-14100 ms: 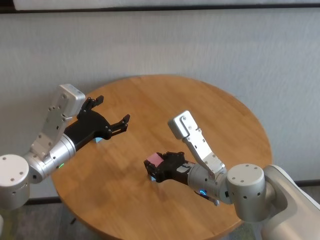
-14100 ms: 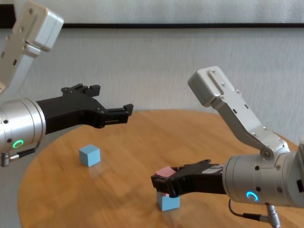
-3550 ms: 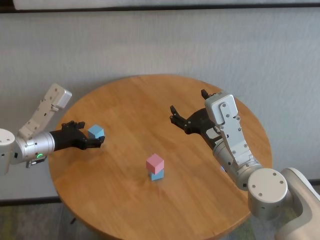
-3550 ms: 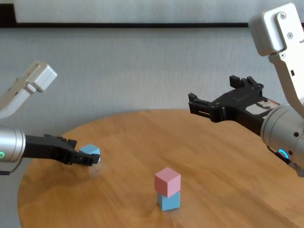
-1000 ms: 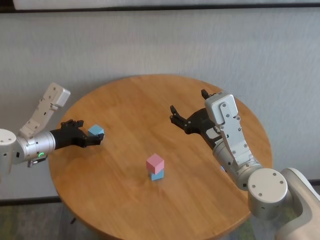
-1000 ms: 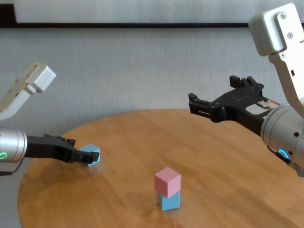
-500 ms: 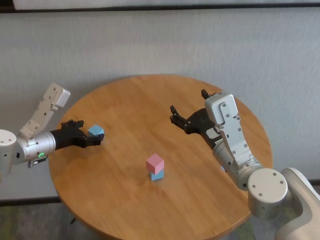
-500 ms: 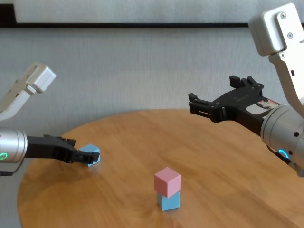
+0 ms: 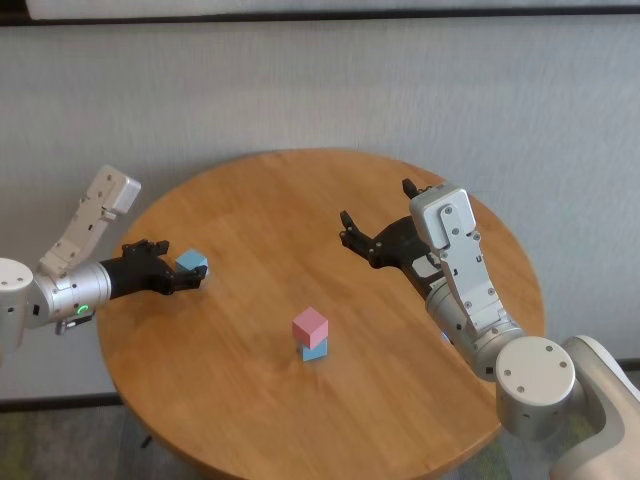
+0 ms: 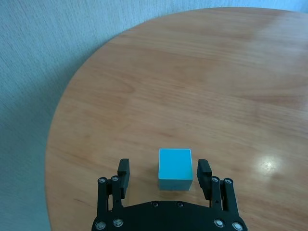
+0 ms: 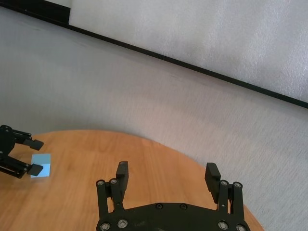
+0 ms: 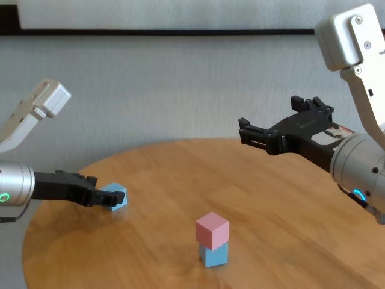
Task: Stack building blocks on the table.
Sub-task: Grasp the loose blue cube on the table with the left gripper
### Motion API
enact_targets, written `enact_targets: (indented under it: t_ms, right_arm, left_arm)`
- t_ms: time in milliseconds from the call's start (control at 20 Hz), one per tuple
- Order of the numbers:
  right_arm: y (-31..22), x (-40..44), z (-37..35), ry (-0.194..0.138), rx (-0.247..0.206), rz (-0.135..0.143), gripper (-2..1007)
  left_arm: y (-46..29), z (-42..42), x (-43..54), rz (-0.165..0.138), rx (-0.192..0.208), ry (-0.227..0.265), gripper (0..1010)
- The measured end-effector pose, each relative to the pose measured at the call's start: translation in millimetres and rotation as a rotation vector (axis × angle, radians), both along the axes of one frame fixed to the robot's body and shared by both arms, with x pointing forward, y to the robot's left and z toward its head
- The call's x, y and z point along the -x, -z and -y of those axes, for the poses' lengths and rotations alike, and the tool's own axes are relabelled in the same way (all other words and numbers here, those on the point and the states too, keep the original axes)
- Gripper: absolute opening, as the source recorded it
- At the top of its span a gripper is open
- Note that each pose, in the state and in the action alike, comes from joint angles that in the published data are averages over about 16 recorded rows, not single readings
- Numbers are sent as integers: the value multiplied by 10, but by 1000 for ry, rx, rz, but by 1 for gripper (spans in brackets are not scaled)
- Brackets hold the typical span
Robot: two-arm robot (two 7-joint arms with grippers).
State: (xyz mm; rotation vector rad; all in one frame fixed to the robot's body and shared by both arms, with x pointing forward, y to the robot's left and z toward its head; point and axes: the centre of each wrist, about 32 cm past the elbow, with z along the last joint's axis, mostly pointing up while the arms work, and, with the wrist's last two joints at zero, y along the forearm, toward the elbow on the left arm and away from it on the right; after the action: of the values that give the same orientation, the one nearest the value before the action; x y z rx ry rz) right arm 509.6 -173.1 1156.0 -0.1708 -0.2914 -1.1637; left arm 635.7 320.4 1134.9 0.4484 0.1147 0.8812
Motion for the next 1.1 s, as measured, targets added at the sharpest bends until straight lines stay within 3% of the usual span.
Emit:
enact_targets:
  t_ms: [700,1100]
  right_arm:
    - [0,0,0,0,0,0,1005]
    - [0,0,0,0,0,0,1005]
  left_arm:
    - [0,1,2,-1,-2,-1,503]
    - [0,0,3,-1,-2,-1,404]
